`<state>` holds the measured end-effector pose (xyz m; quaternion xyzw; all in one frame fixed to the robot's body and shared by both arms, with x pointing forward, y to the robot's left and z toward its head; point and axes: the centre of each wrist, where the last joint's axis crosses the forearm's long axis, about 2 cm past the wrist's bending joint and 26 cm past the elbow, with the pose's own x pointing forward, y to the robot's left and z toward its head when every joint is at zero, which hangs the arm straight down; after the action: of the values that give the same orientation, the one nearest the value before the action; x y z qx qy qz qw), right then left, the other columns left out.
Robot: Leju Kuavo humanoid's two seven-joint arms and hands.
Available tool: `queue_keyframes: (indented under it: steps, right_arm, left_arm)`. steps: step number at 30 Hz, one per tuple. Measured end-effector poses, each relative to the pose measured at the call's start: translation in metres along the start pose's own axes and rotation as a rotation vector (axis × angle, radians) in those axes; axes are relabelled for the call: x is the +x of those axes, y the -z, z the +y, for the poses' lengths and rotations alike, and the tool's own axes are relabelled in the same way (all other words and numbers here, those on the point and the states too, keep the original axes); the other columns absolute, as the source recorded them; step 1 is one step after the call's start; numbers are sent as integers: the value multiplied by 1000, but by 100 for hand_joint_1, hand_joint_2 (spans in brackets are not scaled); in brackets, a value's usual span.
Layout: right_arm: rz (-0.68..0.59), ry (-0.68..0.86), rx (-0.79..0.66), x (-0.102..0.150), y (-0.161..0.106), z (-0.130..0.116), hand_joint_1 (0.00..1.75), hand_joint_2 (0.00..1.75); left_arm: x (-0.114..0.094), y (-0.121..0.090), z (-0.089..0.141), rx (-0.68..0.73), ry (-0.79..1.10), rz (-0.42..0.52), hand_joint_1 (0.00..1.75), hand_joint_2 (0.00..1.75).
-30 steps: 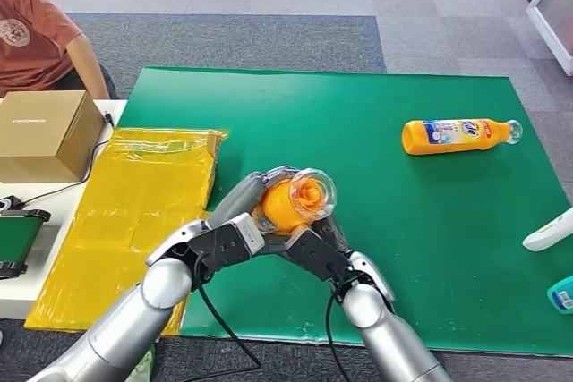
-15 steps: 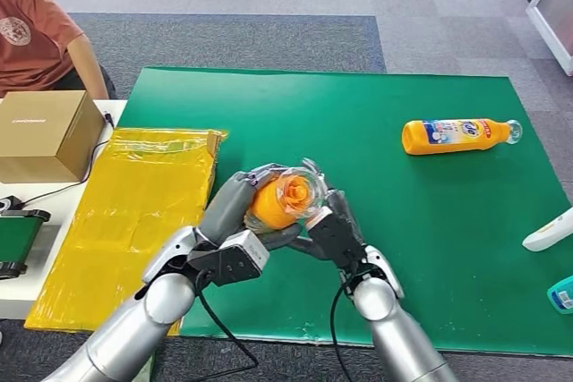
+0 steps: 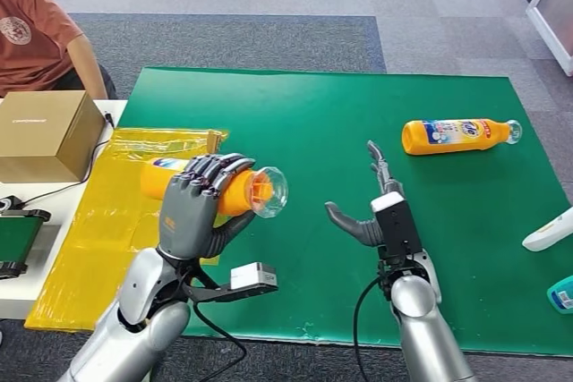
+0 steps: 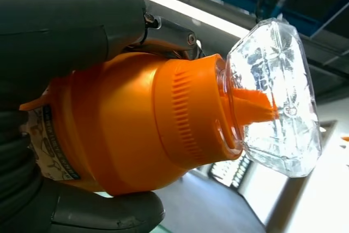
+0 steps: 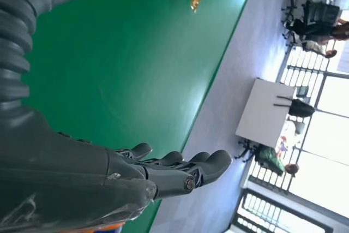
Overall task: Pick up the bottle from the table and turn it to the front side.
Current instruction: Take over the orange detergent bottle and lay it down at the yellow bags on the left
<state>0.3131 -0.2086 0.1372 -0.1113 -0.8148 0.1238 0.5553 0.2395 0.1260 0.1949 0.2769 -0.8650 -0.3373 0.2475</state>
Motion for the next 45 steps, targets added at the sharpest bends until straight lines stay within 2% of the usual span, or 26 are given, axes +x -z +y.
queue_keyframes:
  steps: [4, 8, 15, 19, 23, 29, 40, 42, 45]
  right_arm:
    - [-34, 8, -46, 8, 4, -9, 0, 175]
    - [-83, 26, -68, 19, 9, -15, 0, 175]
    - [-176, 69, -63, 40, 16, -16, 0, 175]
    - [-233, 86, -40, 53, 19, -12, 0, 175]
    - [-271, 98, -24, 62, 20, -8, 0, 175]
    - [-301, 100, 4, 68, 19, -4, 0, 175]
    - [-304, 90, 17, 67, 16, -4, 0, 175]
    - [-298, 84, 10, 65, 14, -4, 0, 175]
    - [-275, 64, -2, 58, 6, -5, 0, 175]
  left_arm:
    - [-10, -11, -8, -4, 146, 37, 175, 175]
    - [-29, -28, -27, -96, 222, 88, 175, 175]
    - [-69, -73, -68, -326, 210, 159, 175, 175]
    - [-83, -91, -82, -421, 231, 177, 175, 175]
    - [-91, -93, -89, -456, 257, 177, 0, 175]
    - [-90, -95, -95, -425, 225, 219, 0, 175]
    - [-86, -95, -97, -395, 178, 234, 0, 175]
    - [-81, -95, -94, -341, 99, 246, 0, 175]
    - [-66, -92, -88, -166, -149, 340, 0, 175]
